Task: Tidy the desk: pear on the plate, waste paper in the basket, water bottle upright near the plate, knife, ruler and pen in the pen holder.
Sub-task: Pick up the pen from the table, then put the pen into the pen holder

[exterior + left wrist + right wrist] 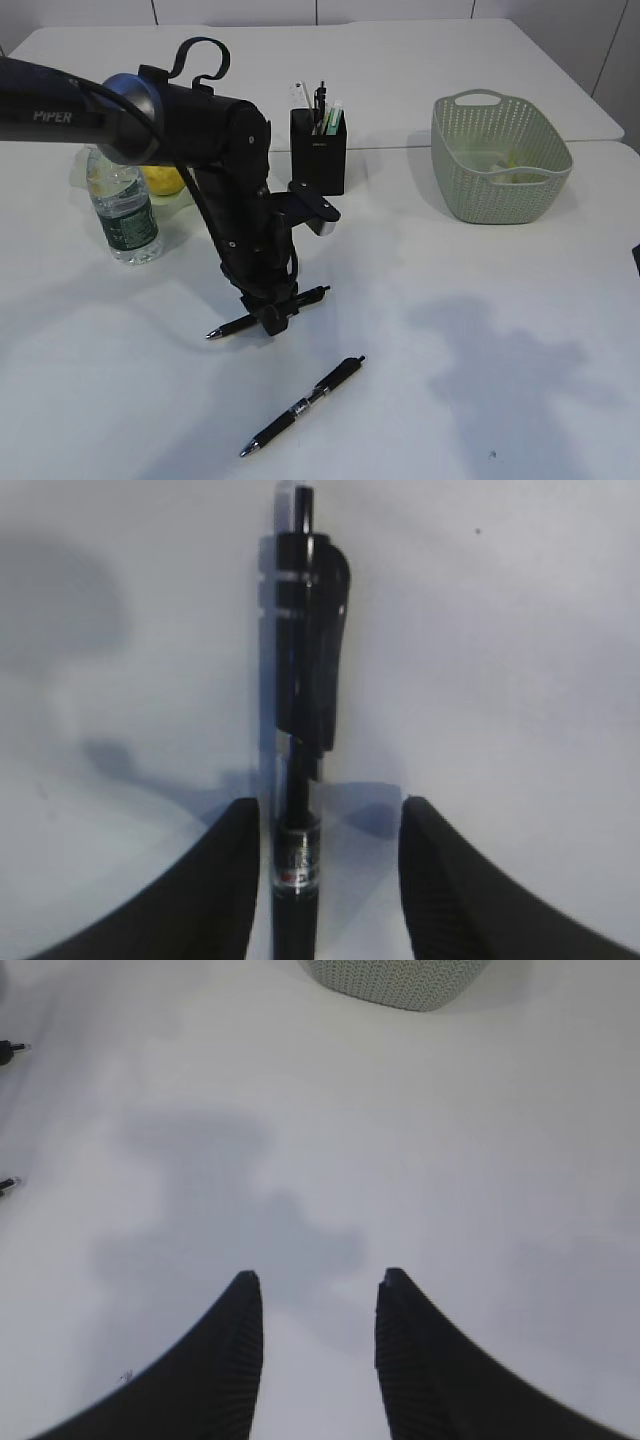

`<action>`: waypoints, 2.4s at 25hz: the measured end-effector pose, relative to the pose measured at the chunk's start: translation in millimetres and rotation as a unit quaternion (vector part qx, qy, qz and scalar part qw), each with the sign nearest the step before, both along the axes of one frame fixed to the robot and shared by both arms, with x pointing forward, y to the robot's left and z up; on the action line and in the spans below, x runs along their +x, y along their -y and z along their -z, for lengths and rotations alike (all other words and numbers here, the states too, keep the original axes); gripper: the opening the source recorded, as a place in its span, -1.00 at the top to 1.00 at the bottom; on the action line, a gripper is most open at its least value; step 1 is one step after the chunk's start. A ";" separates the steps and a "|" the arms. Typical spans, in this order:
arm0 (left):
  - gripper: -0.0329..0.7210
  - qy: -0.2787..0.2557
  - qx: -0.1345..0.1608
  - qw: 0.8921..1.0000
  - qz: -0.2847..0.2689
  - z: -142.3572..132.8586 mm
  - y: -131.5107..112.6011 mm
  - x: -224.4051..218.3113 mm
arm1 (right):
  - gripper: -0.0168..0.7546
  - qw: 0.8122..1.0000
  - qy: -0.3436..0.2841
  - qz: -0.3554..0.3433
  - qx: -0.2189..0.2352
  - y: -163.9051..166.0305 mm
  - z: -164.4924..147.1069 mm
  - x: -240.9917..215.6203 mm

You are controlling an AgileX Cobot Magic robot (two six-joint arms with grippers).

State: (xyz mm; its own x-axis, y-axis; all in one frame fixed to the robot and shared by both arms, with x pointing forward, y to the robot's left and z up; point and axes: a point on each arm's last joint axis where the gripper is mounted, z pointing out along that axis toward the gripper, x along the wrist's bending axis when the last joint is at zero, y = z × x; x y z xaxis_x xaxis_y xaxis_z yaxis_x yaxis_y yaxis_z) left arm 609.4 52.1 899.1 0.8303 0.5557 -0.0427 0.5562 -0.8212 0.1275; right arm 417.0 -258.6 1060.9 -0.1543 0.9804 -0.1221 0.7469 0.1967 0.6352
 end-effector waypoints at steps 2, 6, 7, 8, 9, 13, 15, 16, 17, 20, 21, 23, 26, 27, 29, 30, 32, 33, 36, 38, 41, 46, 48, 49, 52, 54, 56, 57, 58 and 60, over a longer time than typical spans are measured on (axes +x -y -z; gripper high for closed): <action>0.07 -0.003 0.002 1.000 0.000 2.8 0.0 0.0 | 0.14 1.000 0.000 0.000 0.000 0.0 0.0 0.0; 0.07 -0.001 0.001 1.000 0.000 2.8 0.2 0.3 | 0.14 1.000 0.000 0.000 0.000 0.0 0.0 0.0; 0.09 -0.001 0.001 1.000 0.000 2.8 0.2 0.3 | 0.14 1.000 0.000 0.000 0.000 0.0 0.0 0.0; 0.10 -0.001 0.000 1.000 0.000 2.7 0.2 0.3 | 0.14 1.000 0.000 0.000 0.000 0.0 0.0 0.0; 0.11 -0.002 0.001 1.000 0.000 3.7 0.2 0.3 | 0.14 1.000 0.000 0.000 0.000 0.0 0.0 0.0; 0.13 -0.002 0.001 1.000 -0.001 5.4 0.8 1.2 | 0.14 1.000 0.000 0.000 0.000 0.0 0.0 0.0; 0.15 -0.002 0.001 1.000 -0.001 6.1 1.0 1.4 | 0.14 1.000 0.000 0.000 0.000 0.0 0.0 0.0; 0.18 -0.002 0.001 1.000 -0.001 6.1 1.0 1.4 | 0.14 1.000 0.000 0.000 0.000 0.0 0.0 0.0; 0.21 -0.002 0.001 1.000 -0.001 6.1 1.0 1.4 | 0.14 1.000 0.000 0.000 0.000 0.0 0.0 0.0; 0.42 -0.001 0.002 1.000 0.000 6.1 0.9 1.6 | 0.14 1.000 0.000 0.000 0.000 0.0 0.0 0.0; 0.56 0.000 0.002 1.000 0.000 6.1 0.8 1.7 | 0.14 1.000 0.000 0.000 0.000 0.0 0.0 0.0; 0.72 0.000 0.003 1.000 0.001 6.3 0.6 1.8 | 0.14 1.000 0.000 0.000 0.000 0.0 0.0 0.0; 0.74 0.000 0.003 1.000 0.001 6.3 0.6 1.8 | 0.14 1.000 0.000 0.000 0.000 0.0 0.0 0.0; 0.74 0.000 0.003 1.000 0.001 6.2 0.7 1.8 | 0.14 1.000 0.000 0.000 0.000 0.0 0.0 0.0; 0.74 -0.002 0.003 1.000 0.001 4.3 1.5 2.7 | 0.14 1.000 0.000 0.000 0.000 0.0 0.0 0.0; 0.74 -0.009 0.003 1.000 0.000 3.6 2.3 2.8 | 0.14 1.000 0.000 0.000 0.000 0.0 0.0 0.0; 0.74 -0.013 -0.008 1.000 -0.003 -5.4 6.8 6.1 | 0.14 1.000 0.000 0.000 0.000 0.0 0.0 0.0; 0.74 -0.012 -0.017 1.000 -0.006 -12.5 9.8 8.5 | 0.14 1.000 0.000 0.000 0.000 0.0 0.0 0.0; 0.74 -0.002 -0.053 0.998 -0.023 -38.0 19.4 15.8 | 0.14 1.000 0.000 0.000 0.000 0.0 0.0 0.0; 0.74 0.011 -0.078 0.997 -0.027 -57.8 23.8 18.8 | 0.14 1.000 -0.001 0.000 0.000 0.1 0.1 -0.1; 0.74 0.041 -0.108 0.993 -0.027 -89.3 26.8 21.0 | 0.14 1.000 -0.001 0.000 0.000 0.1 0.1 -0.1; 0.74 0.099 -0.148 0.984 -0.029 -133.9 25.2 18.9 | 0.14 1.000 -0.001 0.000 0.000 0.1 0.1 -0.1; 0.74 0.127 -0.166 0.977 -0.032 -147.1 24.9 19.4 | 0.14 1.000 -0.001 0.000 0.000 0.1 0.1 -0.1; 0.74 0.141 -0.176 0.974 -0.033 -153.5 24.8 19.5 | 0.14 1.000 -0.001 0.000 0.000 0.1 0.1 -0.1; 0.74 0.183 -0.202 0.961 -0.039 -169.3 25.0 21.6 | 0.14 1.000 -0.001 0.001 0.000 0.1 0.1 -0.1; 0.74 0.211 -0.220 0.951 -0.043 -179.7 25.0 23.0 | 0.14 1.000 -0.001 0.001 0.000 0.1 0.1 -0.1; 0.74 0.234 -0.242 0.940 -0.050 -188.4 26.1 24.7 | 0.14 1.000 -0.001 0.001 0.000 0.1 0.1 -0.1; 0.74 0.246 -0.253 0.934 -0.054 -191.5 26.9 26.1 | 0.14 1.000 -0.002 0.001 0.000 0.2 0.2 -0.3; 0.74 0.254 -0.266 0.928 -0.059 -194.4 28.1 27.2 | 0.14 1.000 -0.002 0.001 0.000 0.2 0.2 -0.3; 0.74 0.274 -0.291 0.914 -0.071 -198.0 30.2 30.5 | 0.14 1.000 -0.007 0.003 -0.002 0.6 0.8 -1.0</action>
State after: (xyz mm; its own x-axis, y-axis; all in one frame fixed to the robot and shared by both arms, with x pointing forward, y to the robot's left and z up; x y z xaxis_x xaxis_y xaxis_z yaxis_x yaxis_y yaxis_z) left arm 639.9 21.9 1097.1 0.7370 0.6750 0.0343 0.3738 -0.4494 0.8114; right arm 416.0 -259.3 1060.1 -0.1500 0.9809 -0.1240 0.7568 0.1947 0.6240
